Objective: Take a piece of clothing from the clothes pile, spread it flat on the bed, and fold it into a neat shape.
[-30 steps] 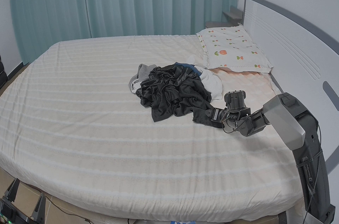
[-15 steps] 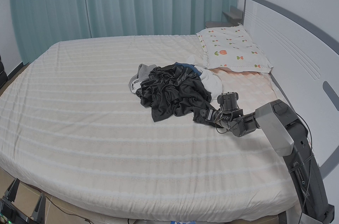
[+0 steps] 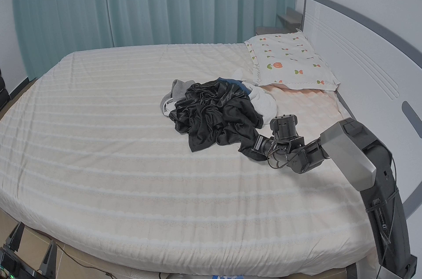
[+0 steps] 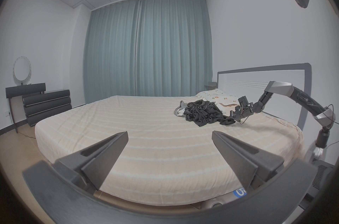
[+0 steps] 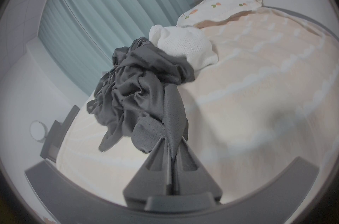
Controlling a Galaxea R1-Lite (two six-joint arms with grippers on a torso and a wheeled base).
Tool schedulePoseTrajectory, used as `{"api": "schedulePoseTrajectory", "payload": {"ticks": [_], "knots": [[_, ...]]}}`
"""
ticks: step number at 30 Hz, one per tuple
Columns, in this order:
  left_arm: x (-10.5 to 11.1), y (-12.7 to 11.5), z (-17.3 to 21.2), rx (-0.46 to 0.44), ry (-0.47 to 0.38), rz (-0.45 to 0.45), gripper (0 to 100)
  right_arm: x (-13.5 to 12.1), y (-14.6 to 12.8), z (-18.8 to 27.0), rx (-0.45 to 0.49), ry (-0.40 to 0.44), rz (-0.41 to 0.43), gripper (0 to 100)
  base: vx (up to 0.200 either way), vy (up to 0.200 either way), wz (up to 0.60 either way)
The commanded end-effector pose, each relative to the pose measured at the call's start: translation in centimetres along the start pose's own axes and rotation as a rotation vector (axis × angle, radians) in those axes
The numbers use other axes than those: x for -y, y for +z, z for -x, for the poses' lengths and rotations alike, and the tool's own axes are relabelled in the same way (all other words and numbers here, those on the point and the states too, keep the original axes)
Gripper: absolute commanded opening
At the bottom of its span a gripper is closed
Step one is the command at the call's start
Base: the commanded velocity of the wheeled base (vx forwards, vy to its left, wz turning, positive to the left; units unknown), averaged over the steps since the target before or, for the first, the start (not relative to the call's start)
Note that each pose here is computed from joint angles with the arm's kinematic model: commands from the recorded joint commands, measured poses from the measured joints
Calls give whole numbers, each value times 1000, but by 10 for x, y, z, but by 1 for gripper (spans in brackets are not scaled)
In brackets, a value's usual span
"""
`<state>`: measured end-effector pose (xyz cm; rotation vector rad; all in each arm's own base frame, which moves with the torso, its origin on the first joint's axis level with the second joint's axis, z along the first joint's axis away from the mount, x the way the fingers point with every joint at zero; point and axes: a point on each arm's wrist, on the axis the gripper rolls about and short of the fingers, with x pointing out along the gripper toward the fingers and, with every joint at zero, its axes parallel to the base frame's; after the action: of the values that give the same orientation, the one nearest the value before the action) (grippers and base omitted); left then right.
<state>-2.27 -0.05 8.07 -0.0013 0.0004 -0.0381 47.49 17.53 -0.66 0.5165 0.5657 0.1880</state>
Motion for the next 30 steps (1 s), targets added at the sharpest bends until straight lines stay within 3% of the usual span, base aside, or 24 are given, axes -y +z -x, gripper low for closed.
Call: {"api": "schedulePoseTrajectory", "payload": {"ticks": [1,14,17,21,26,30], "knots": [[0,-5,-1,-9,0,1,100,-36,41,119,26,240,-79,0,0,0,0],[0,-5,-1,-4,-8,-6,100,-54,21,271,18,460,-63,0,0,0,0],[0,-5,-1,-4,-16,-10,100,-55,15,292,14,488,-53,0,0,0,0],[1,-4,0,4,-39,-84,100,-62,16,324,41,558,-39,0,0,0,0],[1,-4,-1,-1,-48,-87,100,-78,24,354,80,688,-10,0,0,0,0],[1,-4,0,5,-48,-86,100,-84,29,354,74,739,3,0,0,0,0]]}}
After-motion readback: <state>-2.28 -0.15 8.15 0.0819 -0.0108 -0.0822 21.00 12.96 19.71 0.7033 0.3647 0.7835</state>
